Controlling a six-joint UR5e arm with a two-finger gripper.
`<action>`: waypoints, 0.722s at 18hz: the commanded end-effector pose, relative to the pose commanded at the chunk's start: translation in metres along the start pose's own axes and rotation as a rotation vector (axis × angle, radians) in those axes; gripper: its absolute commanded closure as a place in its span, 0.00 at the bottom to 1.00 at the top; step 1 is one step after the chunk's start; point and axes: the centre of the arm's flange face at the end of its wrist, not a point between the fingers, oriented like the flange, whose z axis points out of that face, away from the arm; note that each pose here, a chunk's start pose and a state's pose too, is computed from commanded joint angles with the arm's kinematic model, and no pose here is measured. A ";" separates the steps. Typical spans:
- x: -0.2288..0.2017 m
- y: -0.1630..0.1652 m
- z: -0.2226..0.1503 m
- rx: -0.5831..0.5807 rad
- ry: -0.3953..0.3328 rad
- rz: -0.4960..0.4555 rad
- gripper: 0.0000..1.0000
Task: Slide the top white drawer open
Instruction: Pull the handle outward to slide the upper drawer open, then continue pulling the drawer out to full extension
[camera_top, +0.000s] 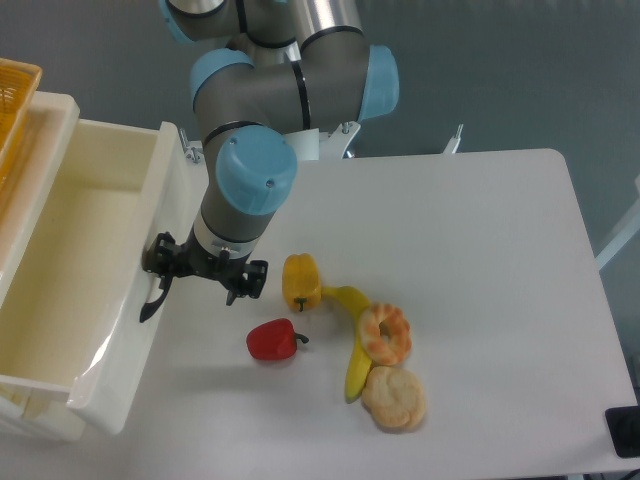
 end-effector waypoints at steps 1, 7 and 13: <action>-0.003 0.001 -0.002 0.003 -0.001 -0.004 0.00; -0.025 0.003 -0.012 0.018 -0.006 -0.008 0.00; -0.039 0.005 -0.019 0.029 -0.009 -0.019 0.00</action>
